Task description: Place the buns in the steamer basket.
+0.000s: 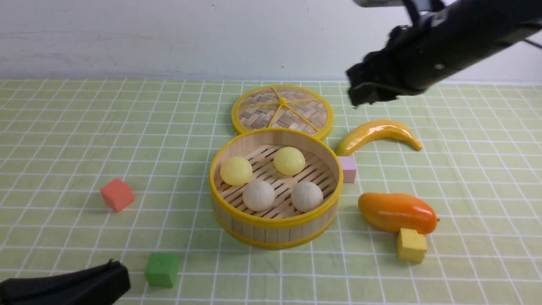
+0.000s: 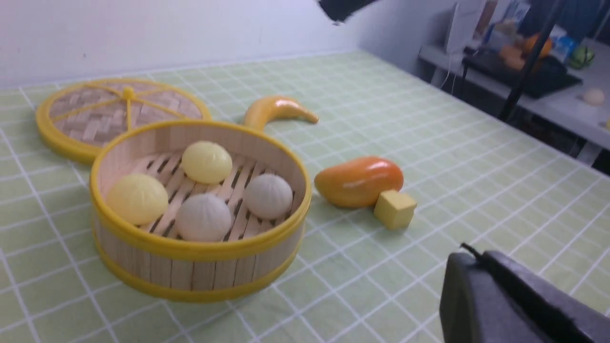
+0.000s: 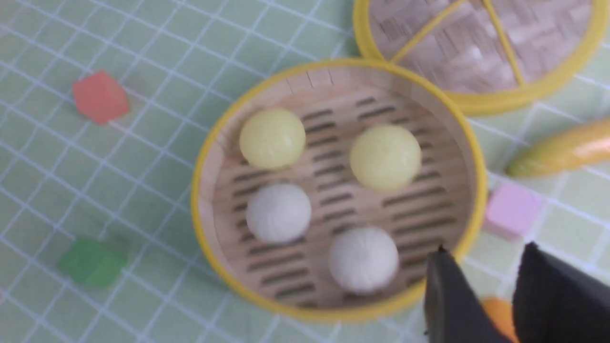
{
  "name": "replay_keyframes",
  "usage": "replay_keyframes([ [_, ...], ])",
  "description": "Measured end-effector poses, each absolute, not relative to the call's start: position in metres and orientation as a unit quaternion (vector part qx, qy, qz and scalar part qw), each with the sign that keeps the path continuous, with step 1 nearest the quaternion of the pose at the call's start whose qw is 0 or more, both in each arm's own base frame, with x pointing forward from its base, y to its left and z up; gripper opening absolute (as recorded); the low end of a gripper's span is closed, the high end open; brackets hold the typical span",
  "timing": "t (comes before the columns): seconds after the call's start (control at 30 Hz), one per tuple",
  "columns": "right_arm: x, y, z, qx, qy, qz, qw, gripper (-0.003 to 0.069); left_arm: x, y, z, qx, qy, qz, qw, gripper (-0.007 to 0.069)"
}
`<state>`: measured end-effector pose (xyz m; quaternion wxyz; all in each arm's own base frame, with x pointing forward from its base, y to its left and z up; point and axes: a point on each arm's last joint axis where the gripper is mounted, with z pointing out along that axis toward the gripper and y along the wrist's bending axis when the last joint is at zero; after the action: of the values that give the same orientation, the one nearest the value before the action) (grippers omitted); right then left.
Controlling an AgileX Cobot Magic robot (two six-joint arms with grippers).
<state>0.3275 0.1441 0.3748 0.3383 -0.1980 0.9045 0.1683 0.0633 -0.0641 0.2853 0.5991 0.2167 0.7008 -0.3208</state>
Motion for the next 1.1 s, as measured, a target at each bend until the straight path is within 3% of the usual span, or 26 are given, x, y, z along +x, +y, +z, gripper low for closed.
replay_keyframes([
  [0.07,0.289,0.125,0.386,-0.178,0.918,0.145,0.323,0.0059,0.057,-0.059,0.282,0.214,0.676,-0.333,0.621,-0.0013],
  [0.17,0.243,0.101,0.393,-0.146,0.925,0.124,0.327,-0.0015,0.056,-0.059,0.278,0.215,0.657,-0.343,0.636,-0.0013],
  [0.3,0.174,0.070,0.399,-0.107,0.916,0.119,0.369,-0.0016,0.056,-0.059,0.269,0.209,0.667,-0.349,0.625,-0.0013],
  [0.53,0.065,0.018,0.402,-0.035,0.844,0.128,0.520,-0.0006,0.057,-0.058,0.261,0.211,0.697,-0.330,0.600,-0.0013],
  [1.1,0.058,0.013,0.385,-0.027,0.846,0.119,0.519,0.0013,0.058,-0.057,0.255,0.214,0.720,-0.314,0.581,-0.0013],
])
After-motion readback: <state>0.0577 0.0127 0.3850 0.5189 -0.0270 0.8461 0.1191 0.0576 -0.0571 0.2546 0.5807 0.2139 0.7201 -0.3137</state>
